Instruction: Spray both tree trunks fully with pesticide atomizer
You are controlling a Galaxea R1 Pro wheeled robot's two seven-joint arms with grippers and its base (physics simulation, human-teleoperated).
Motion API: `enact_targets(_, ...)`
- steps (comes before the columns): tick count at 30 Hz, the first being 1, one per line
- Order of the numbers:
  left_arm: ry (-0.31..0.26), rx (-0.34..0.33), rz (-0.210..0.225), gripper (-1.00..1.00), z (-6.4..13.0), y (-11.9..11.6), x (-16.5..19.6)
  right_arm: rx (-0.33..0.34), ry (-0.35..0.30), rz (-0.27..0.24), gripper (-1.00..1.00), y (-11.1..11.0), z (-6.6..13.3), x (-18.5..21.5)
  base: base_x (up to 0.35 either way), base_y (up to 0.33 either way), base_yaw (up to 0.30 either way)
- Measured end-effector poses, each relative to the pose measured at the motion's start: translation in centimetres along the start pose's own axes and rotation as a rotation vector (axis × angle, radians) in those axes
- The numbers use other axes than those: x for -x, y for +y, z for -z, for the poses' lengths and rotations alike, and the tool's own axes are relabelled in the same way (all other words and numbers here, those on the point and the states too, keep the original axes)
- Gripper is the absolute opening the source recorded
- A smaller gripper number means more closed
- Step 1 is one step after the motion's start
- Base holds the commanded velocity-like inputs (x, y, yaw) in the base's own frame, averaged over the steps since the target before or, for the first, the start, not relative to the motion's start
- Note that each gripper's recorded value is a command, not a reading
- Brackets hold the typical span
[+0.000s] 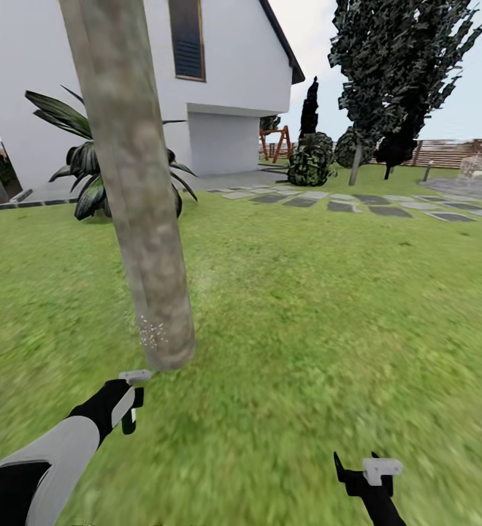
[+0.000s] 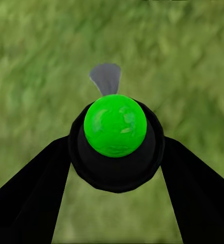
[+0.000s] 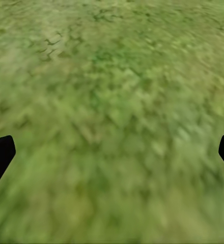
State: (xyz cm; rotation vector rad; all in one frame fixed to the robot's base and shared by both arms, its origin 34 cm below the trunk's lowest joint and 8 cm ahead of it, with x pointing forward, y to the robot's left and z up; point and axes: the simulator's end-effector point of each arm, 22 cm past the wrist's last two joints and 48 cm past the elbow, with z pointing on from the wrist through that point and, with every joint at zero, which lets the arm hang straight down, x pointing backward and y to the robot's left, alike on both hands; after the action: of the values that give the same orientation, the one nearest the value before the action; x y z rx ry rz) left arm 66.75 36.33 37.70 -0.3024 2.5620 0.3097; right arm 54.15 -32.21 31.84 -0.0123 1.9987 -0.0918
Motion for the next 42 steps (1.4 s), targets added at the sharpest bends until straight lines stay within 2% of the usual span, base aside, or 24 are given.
enact_targets(4, -0.013, -0.008, -0.008, -1.0, 0.3, -0.5, 0.7, -0.003, 0.0, 0.002, 1.0, -0.2, 0.0, 0.0, 0.0, -0.006, 0.009)
enact_targets(7, -0.054, -0.032, -0.005, -1.0, 1.1, -1.3, 3.3, -0.006, -0.001, 0.004, 1.0, -0.5, 0.0, 0.0, 0.0, 0.0, 0.0)
enact_targets(8, -0.05, -0.051, -0.007, -1.0, 1.3, -1.9, 3.5, -0.006, 0.0, 0.004, 1.0, -0.5, 0.0, 0.0, 0.0, 0.0, 0.0)
enact_targets(9, -0.023, -0.101, -0.014, -1.0, 1.7, -3.1, 3.5, -0.005, -0.001, 0.004, 1.0, -0.5, 0.0, 0.0, 0.0, 0.0, 0.0)
enact_targets(10, -0.021, -0.138, -0.02, -1.0, 2.3, -3.8, 4.3, -0.005, -0.001, 0.004, 1.0, -0.4, 0.0, 0.0, 0.0, 0.0, 0.0)
enact_targets(12, -0.008, -0.179, -0.028, -1.0, 2.8, -4.2, 5.0, -0.004, 0.0, 0.004, 1.0, -0.4, 0.0, 0.0, 0.0, 0.0, 0.0)
enact_targets(13, 0.005, -0.182, -0.033, -1.0, 2.9, -3.8, 5.2, -0.004, -0.001, 0.004, 1.0, -0.4, 0.0, 0.0, 0.0, 0.0, 0.0)
enact_targets(16, 0.037, -0.12, -0.02, -1.0, 3.1, 2.0, 7.3, -0.004, -0.001, 0.004, 1.0, -0.4, 0.0, 0.0, 0.0, 0.0, 0.0)
enact_targets(18, 0.044, -0.121, -0.008, -1.0, 3.2, 2.6, 7.6, -0.004, 0.0, 0.004, 1.0, -0.4, 0.0, 0.0, 0.0, 0.0, 0.0)
enact_targets(19, 0.028, -0.138, -0.037, -1.0, 4.0, 0.9, 8.5, -0.005, -0.001, 0.004, 1.0, -0.4, 0.0, 0.0, 0.0, 0.0, 0.0)
enact_targets(21, 0.051, -0.156, -0.114, -1.0, 5.3, -2.0, 8.5, -0.005, -0.001, 0.004, 1.0, -0.4, 0.0, 0.0, 0.0, 0.0, 0.0)
enact_targets(24, 0.045, -0.193, -0.158, -1.0, 8.1, -5.2, 10.1, -0.005, -0.002, 0.004, 1.0, -0.4, 0.0, 0.1, 0.0, 0.0, 0.0)
enact_targets(27, 0.049, -0.188, -0.167, -1.0, 9.2, -4.9, 11.0, -0.005, -0.001, 0.004, 1.0, -0.4, 0.0, 0.1, 0.0, 0.0, 0.0)
enact_targets(29, 0.032, -0.167, -0.159, -1.0, 9.6, -3.4, 12.6, -0.004, -0.001, 0.004, 1.0, -0.4, 0.0, 0.1, 0.0, 0.0, 0.0)
enact_targets(31, 0.032, -0.151, -0.148, -1.0, 9.4, -1.9, 12.9, -0.004, -0.001, 0.004, 1.0, -0.4, 0.0, 0.0, 0.0, 0.0, 0.0)
enact_targets(33, 0.036, -0.157, -0.147, -1.0, 9.4, -2.2, 12.6, -0.005, -0.001, 0.004, 1.0, -0.4, 0.0, 0.1, 0.0, 0.0, 0.0)
enact_targets(39, 0.023, -0.237, -0.171, -1.0, 11.0, -7.8, 12.7, -0.005, -0.002, 0.004, 1.0, -0.4, 0.0, 0.1, 0.0, 0.0, 0.0)
enact_targets(42, 0.023, -0.276, -0.198, -1.0, 11.4, -9.4, 12.4, -0.005, -0.002, 0.005, 1.0, -0.4, 0.0, 0.1, 0.0, 0.0, 0.0)
